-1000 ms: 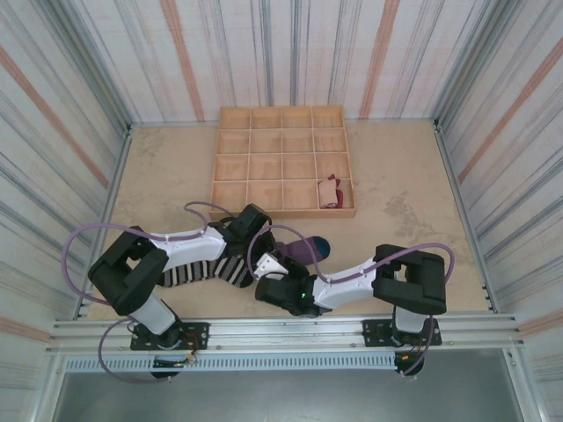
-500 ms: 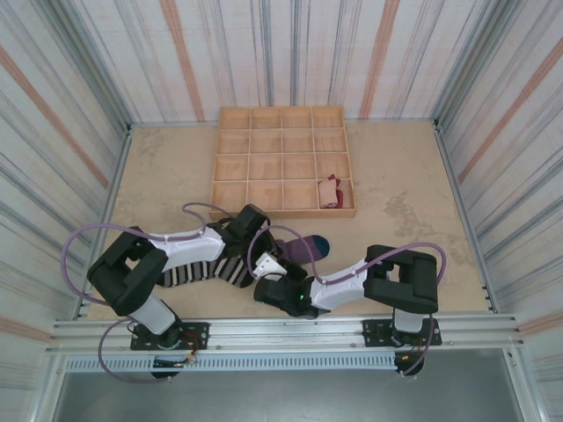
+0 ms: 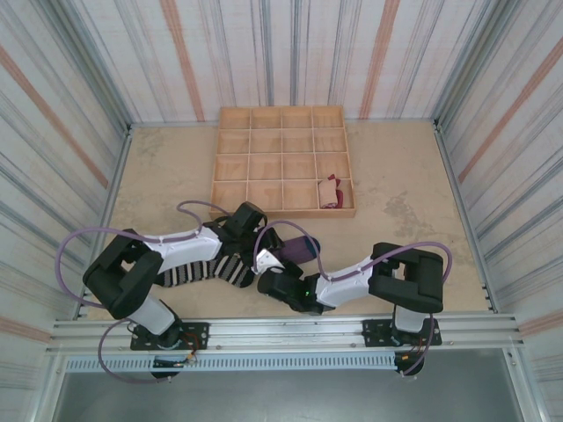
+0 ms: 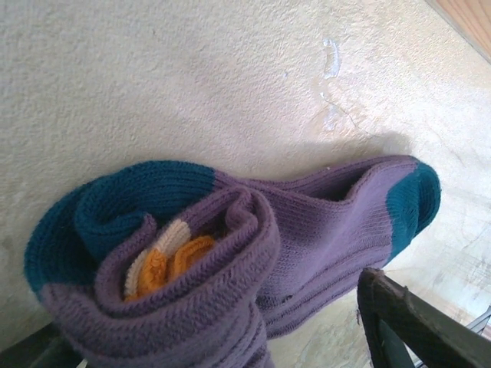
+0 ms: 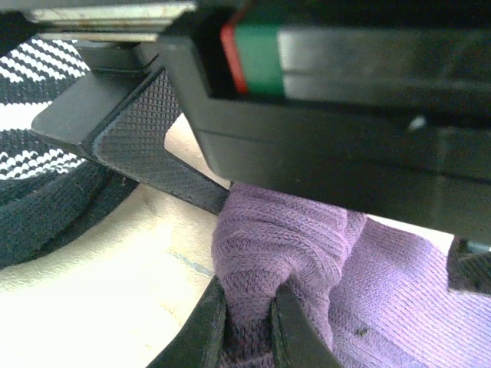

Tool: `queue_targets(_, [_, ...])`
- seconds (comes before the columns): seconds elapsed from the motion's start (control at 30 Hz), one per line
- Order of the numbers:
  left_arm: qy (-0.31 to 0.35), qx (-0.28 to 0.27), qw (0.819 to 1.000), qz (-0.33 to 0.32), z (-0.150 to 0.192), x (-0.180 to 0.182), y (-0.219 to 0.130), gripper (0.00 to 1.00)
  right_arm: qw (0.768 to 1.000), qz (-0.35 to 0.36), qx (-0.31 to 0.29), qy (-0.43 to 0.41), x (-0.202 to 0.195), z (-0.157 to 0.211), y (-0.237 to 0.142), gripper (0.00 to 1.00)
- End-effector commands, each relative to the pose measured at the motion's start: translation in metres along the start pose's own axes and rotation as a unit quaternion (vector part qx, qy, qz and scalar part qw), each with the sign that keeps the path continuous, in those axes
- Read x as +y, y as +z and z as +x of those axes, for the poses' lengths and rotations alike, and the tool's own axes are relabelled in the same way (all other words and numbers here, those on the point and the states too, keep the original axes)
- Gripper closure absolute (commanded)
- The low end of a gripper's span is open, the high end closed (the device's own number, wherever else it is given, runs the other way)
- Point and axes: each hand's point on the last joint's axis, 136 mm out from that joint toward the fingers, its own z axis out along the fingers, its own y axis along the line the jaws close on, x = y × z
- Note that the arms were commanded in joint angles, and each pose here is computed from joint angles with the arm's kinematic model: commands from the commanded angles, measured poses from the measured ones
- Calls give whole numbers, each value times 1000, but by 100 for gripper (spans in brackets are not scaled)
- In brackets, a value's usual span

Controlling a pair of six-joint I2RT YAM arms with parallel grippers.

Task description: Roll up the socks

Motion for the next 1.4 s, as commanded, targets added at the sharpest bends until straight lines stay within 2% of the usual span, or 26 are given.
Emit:
queue_targets(0.0, [20,35,999,4,19,6,-15,24,989,15,145,6,-26,94,8,100])
queue_targets(0.2, [22,35,999,-5,18,11,-8,24,988,14,150,33,-32,98,9,100])
queue_targets(0.53, [32,19,997,-60,11,26,-10,22,986,2,157,60,-41,103,10,100])
queue_targets(0.9, [21,31,995,-88,13,40,-1,24,982,-14,161,95,-44,108,11,100])
queue_targets(1.1, [3,27,997,-70,10,35,0,24,979,-37,152,132,-48,110,9,100])
queue_targets(1.37, [-34,30,999,-24,7,24,2,25,977,-49,163,129,-45,117,10,100])
